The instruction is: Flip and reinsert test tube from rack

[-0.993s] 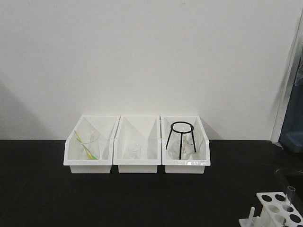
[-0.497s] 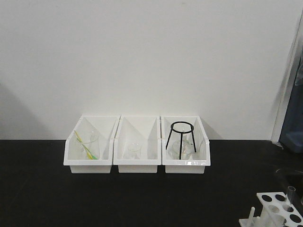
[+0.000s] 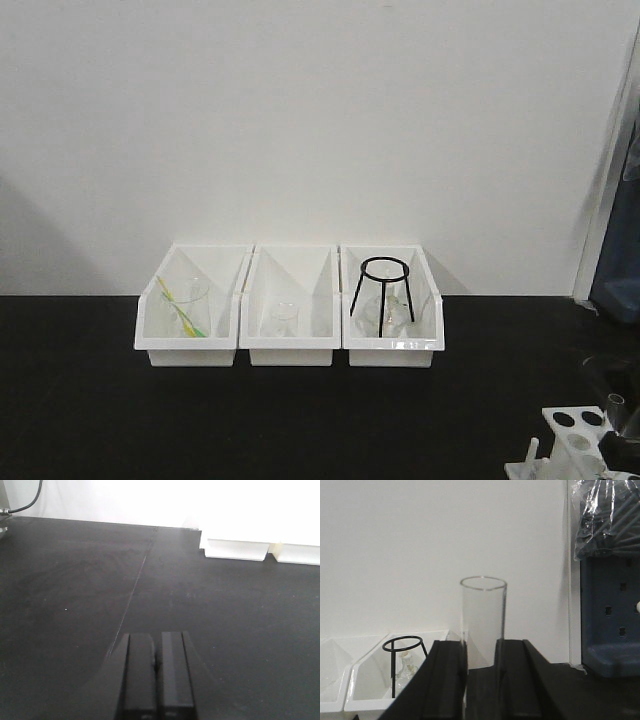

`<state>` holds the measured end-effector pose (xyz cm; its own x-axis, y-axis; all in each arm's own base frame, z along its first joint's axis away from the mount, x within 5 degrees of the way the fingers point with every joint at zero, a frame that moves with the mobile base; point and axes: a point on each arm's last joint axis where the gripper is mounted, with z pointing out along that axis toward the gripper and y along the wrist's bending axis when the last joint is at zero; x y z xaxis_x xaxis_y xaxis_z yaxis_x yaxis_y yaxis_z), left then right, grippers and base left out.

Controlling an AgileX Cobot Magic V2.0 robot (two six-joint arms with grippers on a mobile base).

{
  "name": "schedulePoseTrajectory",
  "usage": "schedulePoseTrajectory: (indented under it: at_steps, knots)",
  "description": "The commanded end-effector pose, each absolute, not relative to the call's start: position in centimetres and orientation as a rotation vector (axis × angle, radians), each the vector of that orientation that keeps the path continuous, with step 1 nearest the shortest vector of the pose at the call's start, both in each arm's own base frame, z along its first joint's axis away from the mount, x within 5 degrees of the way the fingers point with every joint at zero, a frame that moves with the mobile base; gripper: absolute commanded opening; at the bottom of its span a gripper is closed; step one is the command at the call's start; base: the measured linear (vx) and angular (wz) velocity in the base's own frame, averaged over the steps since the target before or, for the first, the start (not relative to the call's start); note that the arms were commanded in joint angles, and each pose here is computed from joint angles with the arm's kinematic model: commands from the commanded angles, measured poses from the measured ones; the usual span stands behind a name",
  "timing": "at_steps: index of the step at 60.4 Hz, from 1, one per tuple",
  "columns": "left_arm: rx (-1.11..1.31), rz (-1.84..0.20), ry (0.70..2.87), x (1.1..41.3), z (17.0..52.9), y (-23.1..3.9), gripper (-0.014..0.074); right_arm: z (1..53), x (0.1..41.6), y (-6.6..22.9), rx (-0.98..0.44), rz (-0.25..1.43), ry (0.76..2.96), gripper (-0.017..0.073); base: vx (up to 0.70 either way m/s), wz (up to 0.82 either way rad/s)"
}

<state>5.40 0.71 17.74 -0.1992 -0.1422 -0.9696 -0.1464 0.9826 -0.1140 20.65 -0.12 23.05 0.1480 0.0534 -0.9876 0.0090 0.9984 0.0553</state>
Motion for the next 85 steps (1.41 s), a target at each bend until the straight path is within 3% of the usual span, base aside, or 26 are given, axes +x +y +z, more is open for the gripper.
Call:
schedulePoseTrajectory:
  at_steps: [1,23,50,85]
  knots:
    - [-0.2,-0.006,1.689,5.5,18.5,0.7,-0.0006,24.6,20.9,-0.2,0.023,0.004,1.301,-0.0009,0.0,0.0]
    - [-0.2,-0.006,1.689,5.5,18.5,0.7,-0.0006,24.3,20.9,-2.3,0.024,-0.004,1.309,-0.0009,0.0,0.0]
    - [-0.2,-0.006,1.689,5.5,18.5,0.7,-0.0006,23.3,21.8,-2.0,0.001,0.058,1.319,-0.0009,0.0,0.0]
    - [-0.2,-0.006,1.689,5.5,18.5,0.7,-0.0006,18.9,23.4,-2.0,-0.001,0.1,1.506,-0.0009,0.0,0.0]
